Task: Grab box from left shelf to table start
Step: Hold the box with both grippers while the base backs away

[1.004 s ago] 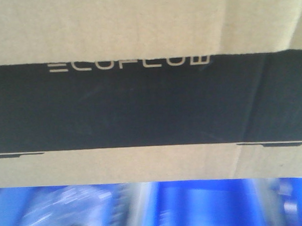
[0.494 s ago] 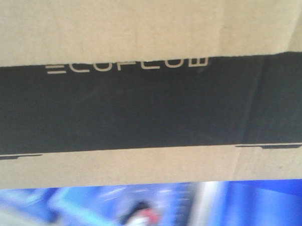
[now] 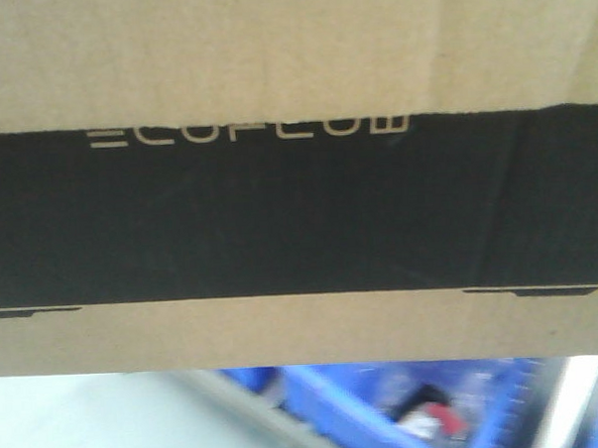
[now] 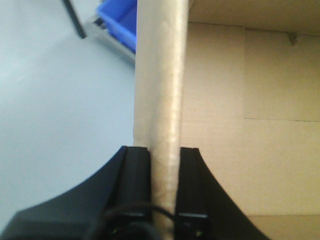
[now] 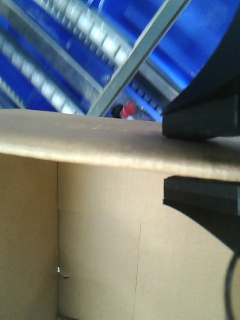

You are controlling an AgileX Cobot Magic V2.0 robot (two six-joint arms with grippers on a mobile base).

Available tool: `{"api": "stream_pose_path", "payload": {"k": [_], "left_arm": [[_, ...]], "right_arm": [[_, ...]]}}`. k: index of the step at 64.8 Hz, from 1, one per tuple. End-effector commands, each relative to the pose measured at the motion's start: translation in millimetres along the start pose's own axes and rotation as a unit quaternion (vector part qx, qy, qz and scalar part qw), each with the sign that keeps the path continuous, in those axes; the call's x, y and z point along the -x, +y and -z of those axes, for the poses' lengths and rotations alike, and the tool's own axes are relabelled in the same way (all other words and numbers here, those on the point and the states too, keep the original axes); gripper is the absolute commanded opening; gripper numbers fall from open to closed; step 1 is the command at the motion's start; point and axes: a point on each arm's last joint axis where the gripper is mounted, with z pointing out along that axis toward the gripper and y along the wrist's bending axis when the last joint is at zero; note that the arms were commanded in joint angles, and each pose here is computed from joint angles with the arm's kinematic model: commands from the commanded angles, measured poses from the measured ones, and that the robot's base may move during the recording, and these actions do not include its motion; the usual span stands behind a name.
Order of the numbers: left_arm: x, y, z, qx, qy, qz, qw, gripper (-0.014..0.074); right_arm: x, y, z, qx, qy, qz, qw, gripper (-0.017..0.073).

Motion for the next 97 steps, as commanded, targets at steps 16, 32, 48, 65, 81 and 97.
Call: {"api": "stream_pose_path", "payload": {"k": [16,32,48,65,81,97], "left_arm": [[16.3,-0.6,13.8,-0.022,-0.084,0.004,0.996,-0.0102],[16.3,-0.6,13.8,-0.022,-0.084,0.004,0.996,-0.0102],[16.3,-0.6,13.8,-0.022,-0.084,0.004,0.996,-0.0102],[16.2,-0.8,13.7,-0.023,-0.083,0.004,0.996,-0.0102],[15.2,-2.4,13.7,-0.032,-0.078,0.009,0.996,-0.0102],[15.2,-2.4,13.7,-0.032,-0.078,0.009,0.996,-0.0102]], "right_arm": [[18.1,1.3,10.3,0.010,-0.081,0.019,0.996,0.0056],[18.1,1.3,10.3,0.010,-0.081,0.019,0.997,0.0056],[18.0,1.2,10.3,0.009,-0.080,0.019,0.997,0.0056],[18.0,1.2,10.3,0.009,-0.080,0.019,0.997,0.0056],[18.0,1.2,10.3,0.009,-0.080,0.019,0.997,0.0056],[18.0,1.2,10.3,0.009,-0.080,0.019,0.997,0.0056]]}}
